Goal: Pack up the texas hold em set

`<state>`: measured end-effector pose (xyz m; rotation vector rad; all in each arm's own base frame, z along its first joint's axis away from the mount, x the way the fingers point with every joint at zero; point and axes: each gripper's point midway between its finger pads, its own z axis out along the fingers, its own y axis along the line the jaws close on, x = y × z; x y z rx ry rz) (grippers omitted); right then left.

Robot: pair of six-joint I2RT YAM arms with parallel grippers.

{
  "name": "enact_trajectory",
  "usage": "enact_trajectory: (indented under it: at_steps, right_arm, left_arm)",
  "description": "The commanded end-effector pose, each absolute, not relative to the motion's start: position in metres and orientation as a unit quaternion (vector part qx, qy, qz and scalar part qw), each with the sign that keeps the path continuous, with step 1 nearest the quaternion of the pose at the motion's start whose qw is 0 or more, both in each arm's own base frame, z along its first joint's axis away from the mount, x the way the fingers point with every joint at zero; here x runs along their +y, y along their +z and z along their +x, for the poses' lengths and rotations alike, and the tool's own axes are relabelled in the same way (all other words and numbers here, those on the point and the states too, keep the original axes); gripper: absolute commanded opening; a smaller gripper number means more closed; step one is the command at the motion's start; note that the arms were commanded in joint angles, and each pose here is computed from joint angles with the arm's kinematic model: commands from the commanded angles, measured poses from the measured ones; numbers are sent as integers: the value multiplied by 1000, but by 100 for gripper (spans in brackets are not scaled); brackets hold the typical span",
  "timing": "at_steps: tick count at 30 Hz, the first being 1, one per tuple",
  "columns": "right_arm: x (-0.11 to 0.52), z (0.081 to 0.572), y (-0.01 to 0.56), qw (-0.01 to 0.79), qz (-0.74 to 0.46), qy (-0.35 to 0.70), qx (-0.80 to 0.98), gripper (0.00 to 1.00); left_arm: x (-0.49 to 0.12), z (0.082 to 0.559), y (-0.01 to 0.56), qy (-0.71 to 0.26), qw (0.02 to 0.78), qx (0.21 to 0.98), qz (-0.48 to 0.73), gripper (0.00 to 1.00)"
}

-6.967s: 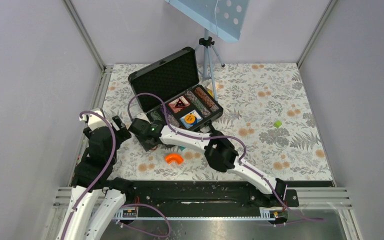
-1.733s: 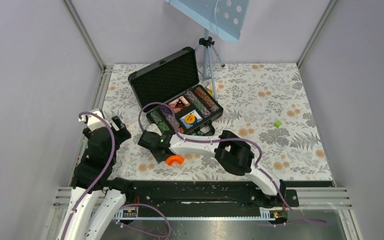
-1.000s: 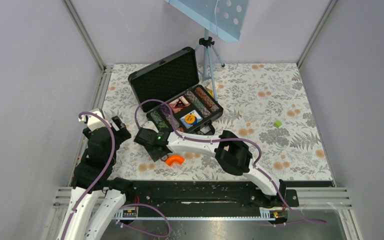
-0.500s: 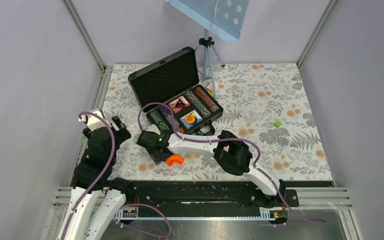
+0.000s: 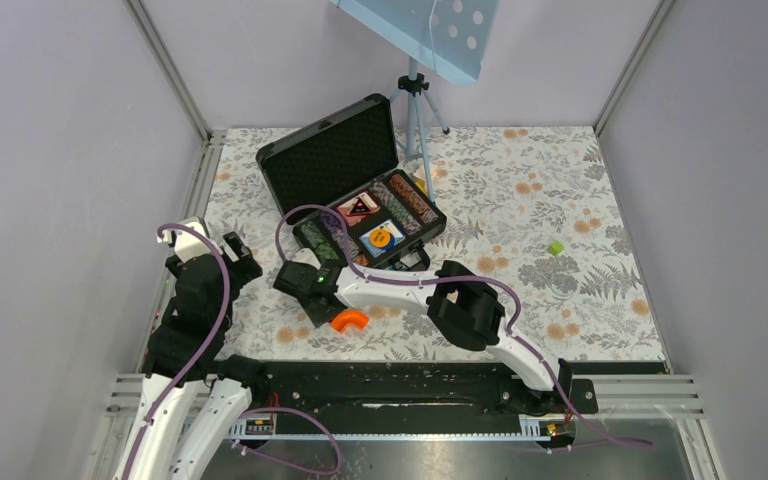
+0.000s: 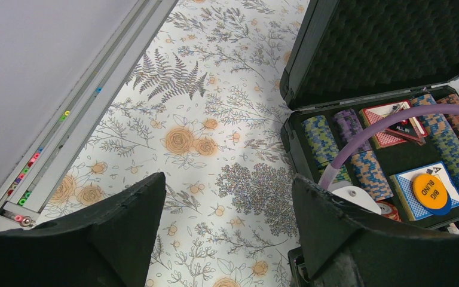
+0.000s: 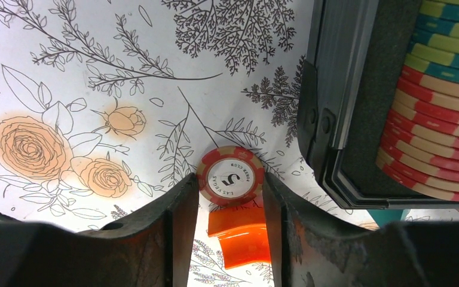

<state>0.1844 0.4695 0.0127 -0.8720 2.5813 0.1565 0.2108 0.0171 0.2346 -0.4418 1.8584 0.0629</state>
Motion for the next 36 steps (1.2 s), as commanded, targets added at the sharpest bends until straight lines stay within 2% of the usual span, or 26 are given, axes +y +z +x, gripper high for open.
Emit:
enact_trajectory:
  at_steps: [1,16,25,36]
  right_arm:
    - [465,190,1,200,-315,37,927,48]
    - [491,200,58,246,-312,88,913,49]
    - [462,191,68,248,-288,91,920,49]
    - [411,189,99,287,-263,77,918,50]
  left_arm:
    - [17,215,245,20,596,780,-190,77]
    - [18,215,246,20,598,778,-192,77]
    - [17,215,245,19,597,779,-190,77]
    - [17,215,246,19,598,778,-191,77]
